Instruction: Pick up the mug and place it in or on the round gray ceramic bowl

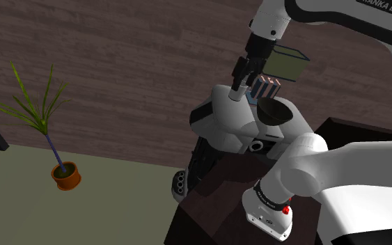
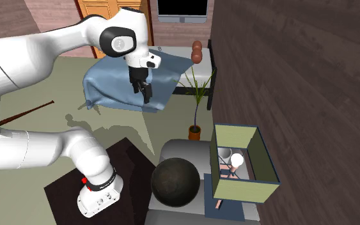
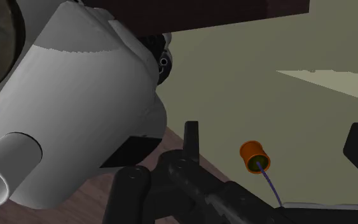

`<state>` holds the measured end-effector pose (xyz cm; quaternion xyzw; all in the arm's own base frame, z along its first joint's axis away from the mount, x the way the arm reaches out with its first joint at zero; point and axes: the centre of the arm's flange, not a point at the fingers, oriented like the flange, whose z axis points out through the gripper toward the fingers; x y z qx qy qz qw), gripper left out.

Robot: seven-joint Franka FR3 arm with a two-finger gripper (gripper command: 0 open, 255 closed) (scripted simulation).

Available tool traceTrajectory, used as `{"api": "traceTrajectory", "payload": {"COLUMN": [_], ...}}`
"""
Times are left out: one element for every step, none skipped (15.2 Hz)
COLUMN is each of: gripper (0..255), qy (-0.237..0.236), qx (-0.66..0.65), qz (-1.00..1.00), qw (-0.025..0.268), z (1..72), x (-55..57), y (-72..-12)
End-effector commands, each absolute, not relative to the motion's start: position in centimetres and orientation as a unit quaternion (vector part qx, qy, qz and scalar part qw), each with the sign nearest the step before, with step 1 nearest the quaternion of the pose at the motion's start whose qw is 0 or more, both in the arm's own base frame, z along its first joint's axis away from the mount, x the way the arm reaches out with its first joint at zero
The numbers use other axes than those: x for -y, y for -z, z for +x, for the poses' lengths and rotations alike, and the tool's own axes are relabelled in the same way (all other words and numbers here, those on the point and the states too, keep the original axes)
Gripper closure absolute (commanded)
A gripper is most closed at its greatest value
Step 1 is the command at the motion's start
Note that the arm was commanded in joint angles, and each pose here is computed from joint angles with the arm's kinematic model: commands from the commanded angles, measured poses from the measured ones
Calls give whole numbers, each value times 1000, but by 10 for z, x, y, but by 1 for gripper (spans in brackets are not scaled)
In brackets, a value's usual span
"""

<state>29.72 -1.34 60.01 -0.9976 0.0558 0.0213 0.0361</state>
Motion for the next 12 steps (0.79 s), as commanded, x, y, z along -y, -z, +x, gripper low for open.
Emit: {"api": "traceTrajectory", "payload": {"gripper": [0,0,0,0,0,0,0,0,0,0,0,0], "qy": [-21,-21,-20,-20,-19,-19,-18,-17,-17,-16,-16,-15], "qx": [-56,-57,-58,-59,-60,-61,-62,-63,-65,-66,-67,-68], "qz": [-998,-998,-998,-998,-998,-998,-998,-998,-998,-998,-998,-998], "qw": [36,34,32,29,27,25,23,20,18,16,14,11], "z": [297,302,306,311,315,319,324,328,333,337,341,346], "x": [13,24,34,44,54,65,75,85,96,106,117,127], "y": [-600,-594,-588,-583,-577,-571,-566,-560,-555,-549,-544,-539]}}
